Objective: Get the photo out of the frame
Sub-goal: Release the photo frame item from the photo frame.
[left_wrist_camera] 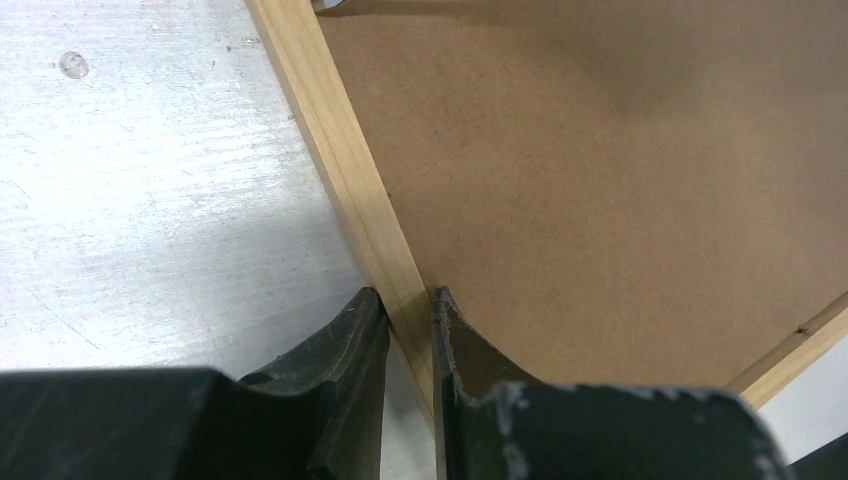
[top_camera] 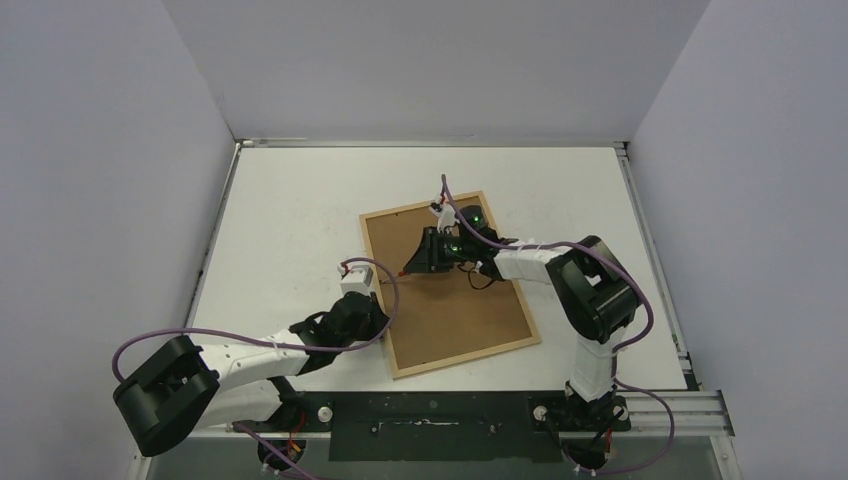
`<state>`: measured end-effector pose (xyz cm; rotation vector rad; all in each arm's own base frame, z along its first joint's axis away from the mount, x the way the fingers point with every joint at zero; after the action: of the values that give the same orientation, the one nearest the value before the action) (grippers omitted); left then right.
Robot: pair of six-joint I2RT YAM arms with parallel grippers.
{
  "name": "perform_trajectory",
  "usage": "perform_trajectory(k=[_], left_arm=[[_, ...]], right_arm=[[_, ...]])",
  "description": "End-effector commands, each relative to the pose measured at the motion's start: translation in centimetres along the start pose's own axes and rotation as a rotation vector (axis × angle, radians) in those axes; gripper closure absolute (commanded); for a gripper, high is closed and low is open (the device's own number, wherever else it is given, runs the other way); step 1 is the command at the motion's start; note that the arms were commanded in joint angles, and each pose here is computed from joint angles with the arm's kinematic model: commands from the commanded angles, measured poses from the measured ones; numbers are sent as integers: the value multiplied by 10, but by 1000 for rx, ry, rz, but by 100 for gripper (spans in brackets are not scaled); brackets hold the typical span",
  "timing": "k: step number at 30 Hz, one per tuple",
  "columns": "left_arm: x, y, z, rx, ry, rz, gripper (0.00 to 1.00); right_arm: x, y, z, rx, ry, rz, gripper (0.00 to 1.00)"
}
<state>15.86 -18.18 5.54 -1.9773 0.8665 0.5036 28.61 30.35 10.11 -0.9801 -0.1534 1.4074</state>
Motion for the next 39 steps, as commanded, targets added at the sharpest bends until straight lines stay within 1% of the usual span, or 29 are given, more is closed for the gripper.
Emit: perform_trajectory(k=[1, 4, 11, 14, 18, 26, 34, 37, 39], left_arm=[[-9, 41, 17, 82, 15, 241, 100], [-10, 41, 18, 81, 21, 239, 100], [-12, 41, 20, 69, 19, 226, 100], [-13, 40, 21, 52, 18, 211, 100], [-16, 39, 24, 27, 12, 182, 100], [-21, 37, 31, -28, -4, 128, 100], [-22, 37, 36, -56, -37, 113, 100], [-23, 37, 37, -71, -42, 104, 100], [-24, 36, 38, -80, -44, 97, 100]], right_arm=[[22, -6, 25, -114, -86, -5, 100], [21, -6, 28, -157, -70, 15, 100], [16, -8, 48, -366, 72, 154, 100], [18, -12, 58, -447, 124, 180, 100], [21, -16, 74, -549, 174, 201, 100], [31, -17, 117, -689, 234, 197, 100], [42, -16, 152, -764, 256, 182, 100], [37, -23, 152, -720, 252, 140, 100], [29, -31, 143, -666, 261, 102, 100]])
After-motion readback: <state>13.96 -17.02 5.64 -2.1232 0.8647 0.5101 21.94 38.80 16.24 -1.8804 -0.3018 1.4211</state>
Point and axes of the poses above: each gripper's point midway between its finger pads, its own x axis out along the fingers, its own z axis along the line the jaws close on, y = z × x, the point moved 6 cm from there along -x, back along the fingers, and after that the axes turned 12 degrees about -x, right-handed, at the moved point
